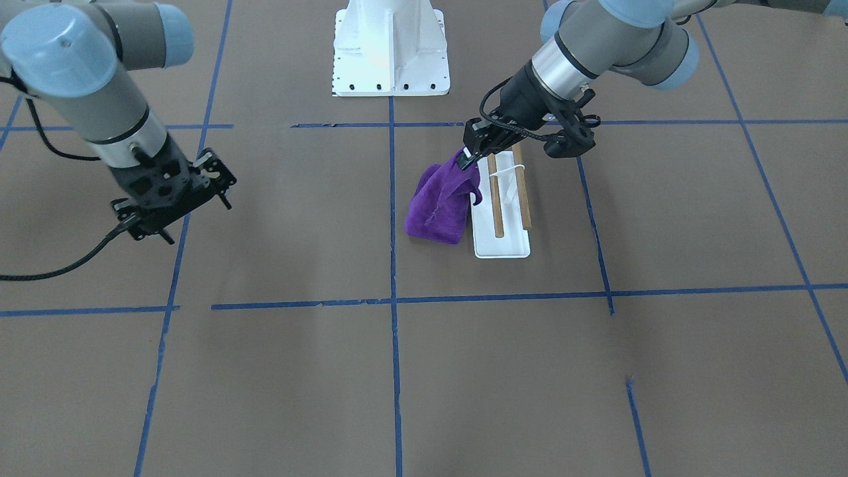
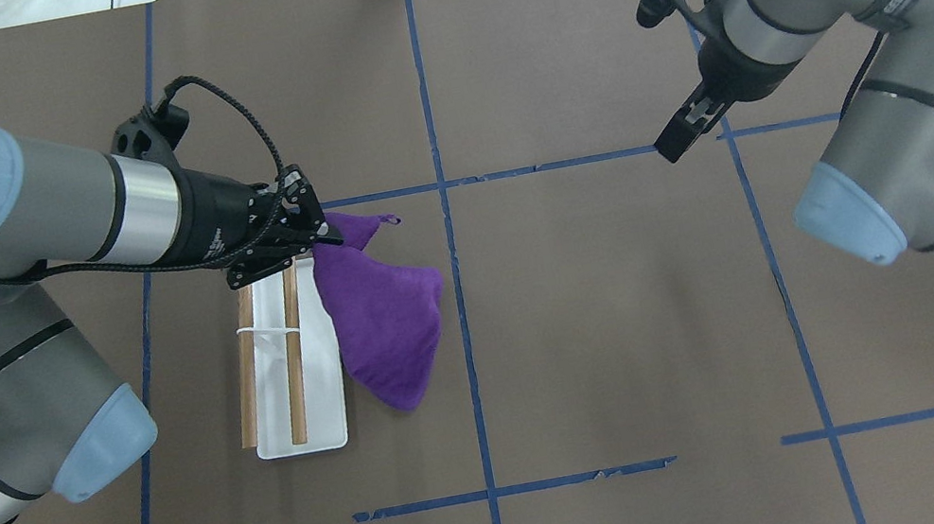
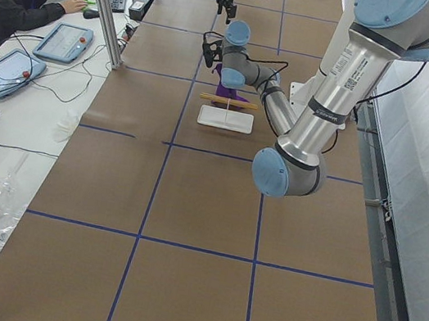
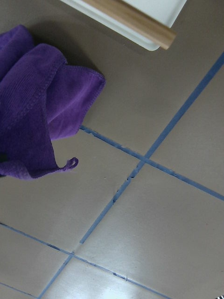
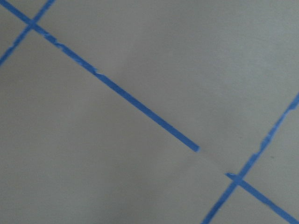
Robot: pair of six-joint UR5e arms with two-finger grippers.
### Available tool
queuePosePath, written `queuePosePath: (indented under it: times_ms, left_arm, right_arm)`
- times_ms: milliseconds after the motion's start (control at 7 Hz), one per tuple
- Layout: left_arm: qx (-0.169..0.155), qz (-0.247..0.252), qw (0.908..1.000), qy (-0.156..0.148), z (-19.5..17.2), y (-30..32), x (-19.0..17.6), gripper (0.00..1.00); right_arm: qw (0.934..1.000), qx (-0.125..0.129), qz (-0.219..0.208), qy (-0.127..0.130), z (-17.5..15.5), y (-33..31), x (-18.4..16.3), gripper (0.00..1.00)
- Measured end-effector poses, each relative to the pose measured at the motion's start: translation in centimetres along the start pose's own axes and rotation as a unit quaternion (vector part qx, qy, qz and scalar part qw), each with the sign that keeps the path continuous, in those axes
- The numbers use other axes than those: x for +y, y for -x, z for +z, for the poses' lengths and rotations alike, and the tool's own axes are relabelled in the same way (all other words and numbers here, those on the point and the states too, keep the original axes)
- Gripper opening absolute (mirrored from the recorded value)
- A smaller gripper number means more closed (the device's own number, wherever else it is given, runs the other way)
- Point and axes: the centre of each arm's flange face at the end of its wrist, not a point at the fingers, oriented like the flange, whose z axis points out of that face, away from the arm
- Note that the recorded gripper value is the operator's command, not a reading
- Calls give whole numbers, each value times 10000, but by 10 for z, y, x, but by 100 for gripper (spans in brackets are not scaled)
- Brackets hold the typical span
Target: Hang towel on rack
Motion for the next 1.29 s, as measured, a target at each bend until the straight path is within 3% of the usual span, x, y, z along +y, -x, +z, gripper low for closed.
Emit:
queuePosePath:
  times_ms: [286, 571, 1000, 1143, 1286]
  left_arm:
    - [-268, 383, 9987, -182, -26, 49, -24, 0]
    - [-659, 792, 9940, -364, -43, 105, -50, 0]
    - [-1115, 1400, 9830, -415, -51, 162, -68, 0]
    - [-1176, 1449, 9815, -423, -51, 169, -70, 99]
    - [-1197, 1471, 9809, -421, -49, 171, -71, 100]
  right_arm:
    - [9986, 74, -296, 427, 15, -141, 12, 100]
    - [9957, 106, -642, 663, 10, -259, 49, 100]
    - [9952, 48, -607, 772, 4, -333, 96, 100]
    - [9959, 0, -492, 758, 1, -347, 111, 100]
    - [9962, -22, -408, 763, 1, -355, 122, 100]
